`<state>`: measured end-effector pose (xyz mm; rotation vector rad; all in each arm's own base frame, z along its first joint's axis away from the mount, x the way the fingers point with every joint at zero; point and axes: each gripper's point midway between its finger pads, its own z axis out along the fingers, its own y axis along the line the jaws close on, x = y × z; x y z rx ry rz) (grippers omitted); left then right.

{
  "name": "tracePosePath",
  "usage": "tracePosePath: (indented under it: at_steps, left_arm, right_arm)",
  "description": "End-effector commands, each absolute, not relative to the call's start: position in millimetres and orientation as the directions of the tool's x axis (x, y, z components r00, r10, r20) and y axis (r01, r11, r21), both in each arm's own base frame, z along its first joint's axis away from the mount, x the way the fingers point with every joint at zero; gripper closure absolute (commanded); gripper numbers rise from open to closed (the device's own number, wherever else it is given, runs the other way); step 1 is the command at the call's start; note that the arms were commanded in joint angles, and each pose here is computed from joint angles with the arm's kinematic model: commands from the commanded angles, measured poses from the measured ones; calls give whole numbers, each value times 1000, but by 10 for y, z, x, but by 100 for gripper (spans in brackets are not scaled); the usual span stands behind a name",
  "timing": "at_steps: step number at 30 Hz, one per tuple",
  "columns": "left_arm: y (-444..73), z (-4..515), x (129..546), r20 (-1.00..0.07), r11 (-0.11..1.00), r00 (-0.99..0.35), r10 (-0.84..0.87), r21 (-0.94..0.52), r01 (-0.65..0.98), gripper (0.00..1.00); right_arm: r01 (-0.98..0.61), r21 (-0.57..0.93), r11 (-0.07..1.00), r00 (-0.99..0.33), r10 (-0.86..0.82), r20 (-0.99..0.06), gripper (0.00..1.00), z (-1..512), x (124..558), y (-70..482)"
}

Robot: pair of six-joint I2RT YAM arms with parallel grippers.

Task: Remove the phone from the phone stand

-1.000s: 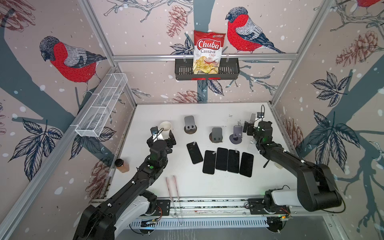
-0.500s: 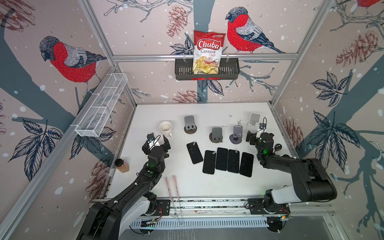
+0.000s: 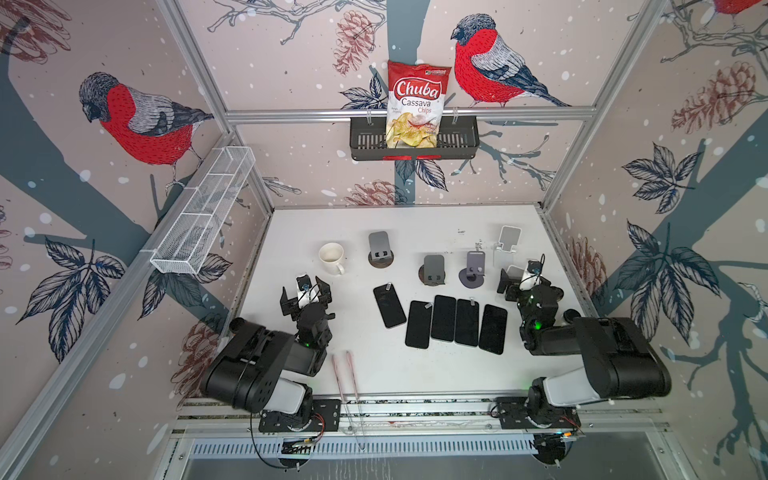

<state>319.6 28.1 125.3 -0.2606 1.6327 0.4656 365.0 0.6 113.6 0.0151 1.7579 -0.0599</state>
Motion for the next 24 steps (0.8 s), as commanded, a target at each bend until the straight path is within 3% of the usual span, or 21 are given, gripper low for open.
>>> tracePosePath:
  at_steps: [1, 21, 24]
  left_arm:
    - [251, 1688, 3225, -990, 900, 88, 111, 62, -432, 3]
    - [254, 1492, 3395, -998, 946, 39, 47, 31, -323, 1]
    - [268, 1393, 3573, -999, 939, -38, 36, 46, -340, 0]
  right_arm:
    - [17, -1, 1000, -124, 1, -992, 1, 1288, 3692, 48]
    - [106, 52, 993, -144, 67, -987, 1, 1242, 3746, -144]
    - [106, 52, 993, -144, 67, -987, 1, 1244, 3745, -144]
